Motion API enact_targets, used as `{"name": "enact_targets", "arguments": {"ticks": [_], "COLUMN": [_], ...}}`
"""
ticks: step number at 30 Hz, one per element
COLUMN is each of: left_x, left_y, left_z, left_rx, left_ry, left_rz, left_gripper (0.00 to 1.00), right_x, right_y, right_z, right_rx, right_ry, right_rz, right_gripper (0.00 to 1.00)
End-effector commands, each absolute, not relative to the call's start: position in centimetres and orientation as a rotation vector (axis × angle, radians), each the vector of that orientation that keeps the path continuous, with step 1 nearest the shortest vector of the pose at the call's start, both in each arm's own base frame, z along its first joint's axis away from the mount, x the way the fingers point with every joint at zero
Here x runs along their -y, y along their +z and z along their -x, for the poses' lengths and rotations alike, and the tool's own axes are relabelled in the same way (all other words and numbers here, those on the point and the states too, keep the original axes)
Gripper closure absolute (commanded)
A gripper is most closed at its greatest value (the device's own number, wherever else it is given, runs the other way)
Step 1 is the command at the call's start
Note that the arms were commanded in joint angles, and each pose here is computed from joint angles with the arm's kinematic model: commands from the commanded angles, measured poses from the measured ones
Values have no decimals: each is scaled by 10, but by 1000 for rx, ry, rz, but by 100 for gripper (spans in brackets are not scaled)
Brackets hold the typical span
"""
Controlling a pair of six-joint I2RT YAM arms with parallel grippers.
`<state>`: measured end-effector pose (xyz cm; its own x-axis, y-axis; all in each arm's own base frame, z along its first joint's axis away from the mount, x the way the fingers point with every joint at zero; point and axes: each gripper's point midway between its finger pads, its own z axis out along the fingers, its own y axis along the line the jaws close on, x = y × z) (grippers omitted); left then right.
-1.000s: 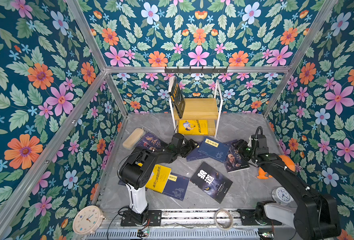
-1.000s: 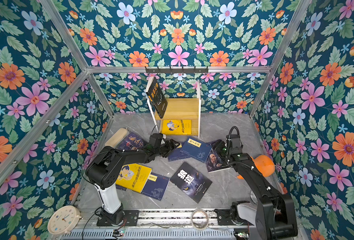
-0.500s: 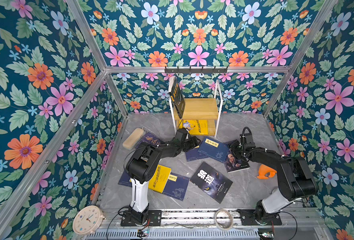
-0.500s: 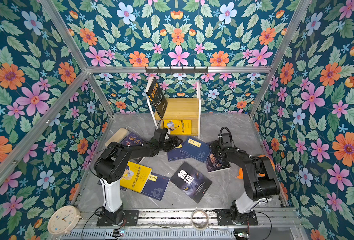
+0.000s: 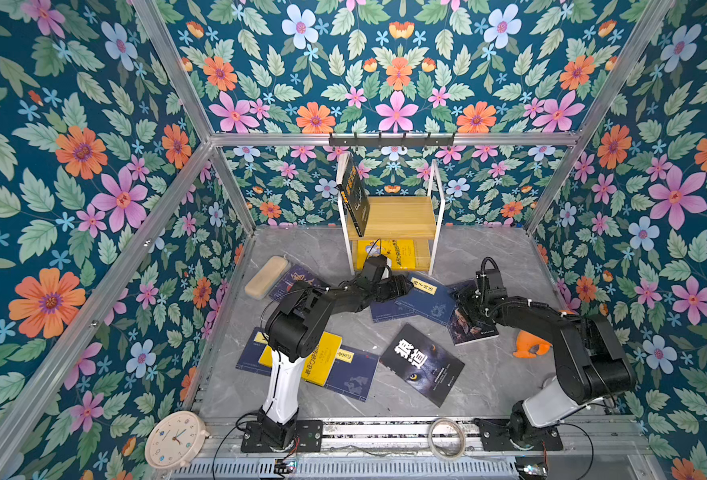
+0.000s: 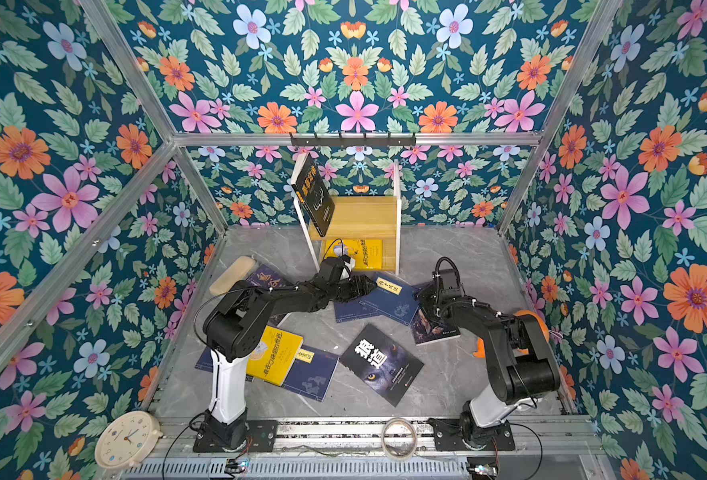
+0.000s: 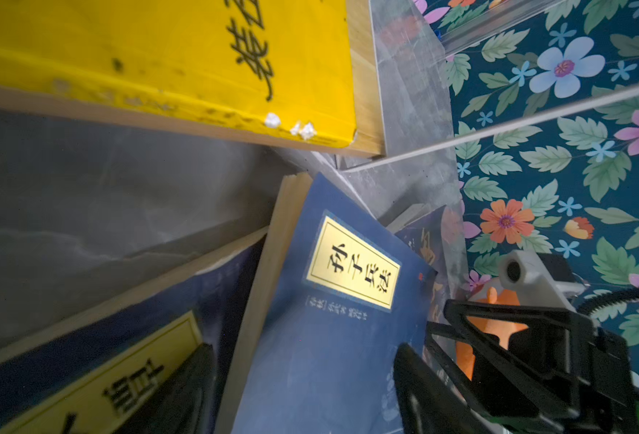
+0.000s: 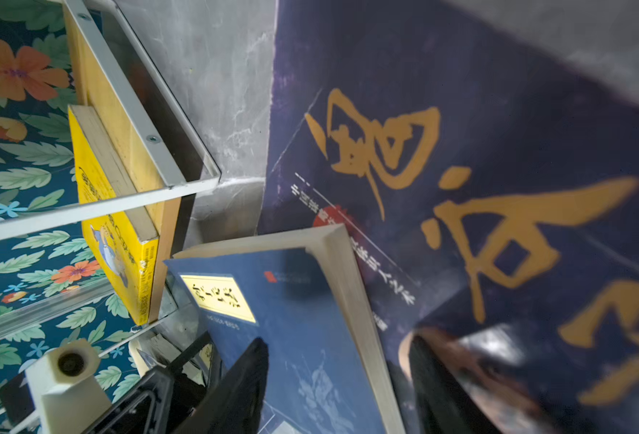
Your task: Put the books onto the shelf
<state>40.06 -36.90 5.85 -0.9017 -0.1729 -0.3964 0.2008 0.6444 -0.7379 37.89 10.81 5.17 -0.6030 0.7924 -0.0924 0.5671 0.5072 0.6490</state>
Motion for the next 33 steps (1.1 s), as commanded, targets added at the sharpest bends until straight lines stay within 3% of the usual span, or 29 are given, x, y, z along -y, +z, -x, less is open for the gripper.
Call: {"name": "enact_targets", "arguments": {"ticks": [1, 12, 33], "left_x": [372, 389, 386], "left_y": [35, 61, 86], "left_z": [-379, -350, -345], "left_rx": [-2551, -2544, -2504], "left_ry": [-1168, -1281, -1287], "left_rz": [-30, -39, -66], "left_gripper": [24, 45, 81], "right_x": [-112, -114, -111], "right_y": [46, 45, 43], "right_z": [-378, -380, -377], "right_rx": [-2417, -2430, -2433], "right_ry": [817, 824, 802], "right_rz": [-1124, -1121, -1125], "right_gripper": [40, 40, 39]}}
